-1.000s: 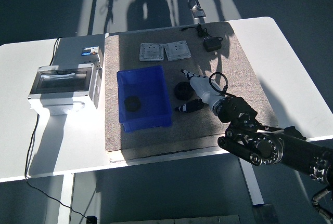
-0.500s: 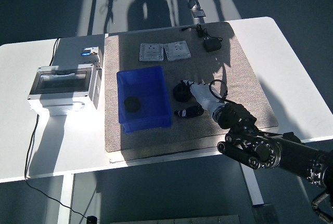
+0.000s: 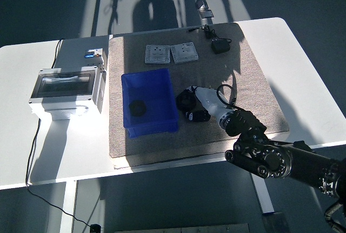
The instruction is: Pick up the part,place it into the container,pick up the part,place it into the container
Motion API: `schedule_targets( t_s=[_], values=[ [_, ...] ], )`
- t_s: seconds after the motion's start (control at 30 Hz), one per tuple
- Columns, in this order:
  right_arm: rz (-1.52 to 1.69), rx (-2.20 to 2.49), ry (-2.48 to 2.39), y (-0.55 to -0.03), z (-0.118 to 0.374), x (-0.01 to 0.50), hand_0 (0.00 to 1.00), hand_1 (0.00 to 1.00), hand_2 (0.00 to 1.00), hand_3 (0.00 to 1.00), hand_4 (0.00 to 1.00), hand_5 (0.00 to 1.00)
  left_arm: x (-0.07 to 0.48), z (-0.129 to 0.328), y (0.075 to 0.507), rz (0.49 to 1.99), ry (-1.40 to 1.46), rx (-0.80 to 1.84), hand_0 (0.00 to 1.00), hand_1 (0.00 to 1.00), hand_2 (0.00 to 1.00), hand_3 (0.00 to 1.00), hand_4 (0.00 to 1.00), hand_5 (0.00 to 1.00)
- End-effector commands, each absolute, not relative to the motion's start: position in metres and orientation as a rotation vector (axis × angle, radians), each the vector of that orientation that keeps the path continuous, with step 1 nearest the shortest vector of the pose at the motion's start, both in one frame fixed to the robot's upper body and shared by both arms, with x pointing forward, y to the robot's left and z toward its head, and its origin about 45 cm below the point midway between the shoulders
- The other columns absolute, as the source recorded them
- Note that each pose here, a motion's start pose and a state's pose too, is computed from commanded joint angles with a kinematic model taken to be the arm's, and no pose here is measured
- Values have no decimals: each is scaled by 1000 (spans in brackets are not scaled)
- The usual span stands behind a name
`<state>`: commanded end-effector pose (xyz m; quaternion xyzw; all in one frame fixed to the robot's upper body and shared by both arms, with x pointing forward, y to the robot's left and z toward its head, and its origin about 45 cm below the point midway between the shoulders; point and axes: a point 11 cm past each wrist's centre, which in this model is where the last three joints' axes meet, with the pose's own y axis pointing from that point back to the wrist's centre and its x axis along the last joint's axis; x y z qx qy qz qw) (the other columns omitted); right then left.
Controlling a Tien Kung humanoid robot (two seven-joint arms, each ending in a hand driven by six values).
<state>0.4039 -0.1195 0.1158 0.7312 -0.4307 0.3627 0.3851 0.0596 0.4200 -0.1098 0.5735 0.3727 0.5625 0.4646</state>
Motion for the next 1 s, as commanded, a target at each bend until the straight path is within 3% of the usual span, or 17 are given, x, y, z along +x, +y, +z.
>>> schedule_targets(
  t_s=[0.07, 0.1, 0.27, 0.3, 0.63, 0.87, 0.9, 1.0],
  values=[
    [934, 1857, -1110, -120, 117, 405, 734, 531, 565, 646, 489, 8, 59, -110, 420, 1381, 916, 1409, 700, 710, 730, 642, 998, 998],
    [940, 1853, -1117, -121, 118, 406, 691, 509, 539, 639, 400, 2, 59, -110, 420, 1381, 916, 1409, 700, 710, 730, 644, 998, 998],
    [976, 1835, -1176, -127, 128, 411, 691, 509, 539, 639, 400, 2, 59, -110, 420, 1381, 917, 1409, 700, 710, 730, 644, 998, 998],
    [984, 1832, -1192, -129, 132, 413, 670, 488, 524, 634, 361, 2, 59, -110, 420, 1381, 918, 1410, 700, 710, 730, 643, 998, 998],
    [1100, 1855, -1412, -133, 187, 422, 660, 472, 517, 619, 362, 2, 56, -110, 420, 1391, 927, 1407, 700, 710, 730, 644, 998, 998],
    [1242, 2008, -1324, -85, 211, 394, 659, 467, 514, 615, 365, 2, 54, -110, 421, 1392, 928, 1410, 700, 710, 729, 643, 998, 998],
    [1289, 2049, -1211, -62, 212, 380, 713, 590, 630, 689, 438, 18, 55, -110, 421, 1394, 928, 1409, 700, 711, 729, 645, 998, 998],
    [1316, 2052, -1134, -50, 210, 373, 713, 590, 630, 689, 438, 18, 55, -110, 422, 1395, 927, 1408, 700, 711, 729, 645, 998, 998]
  ],
)
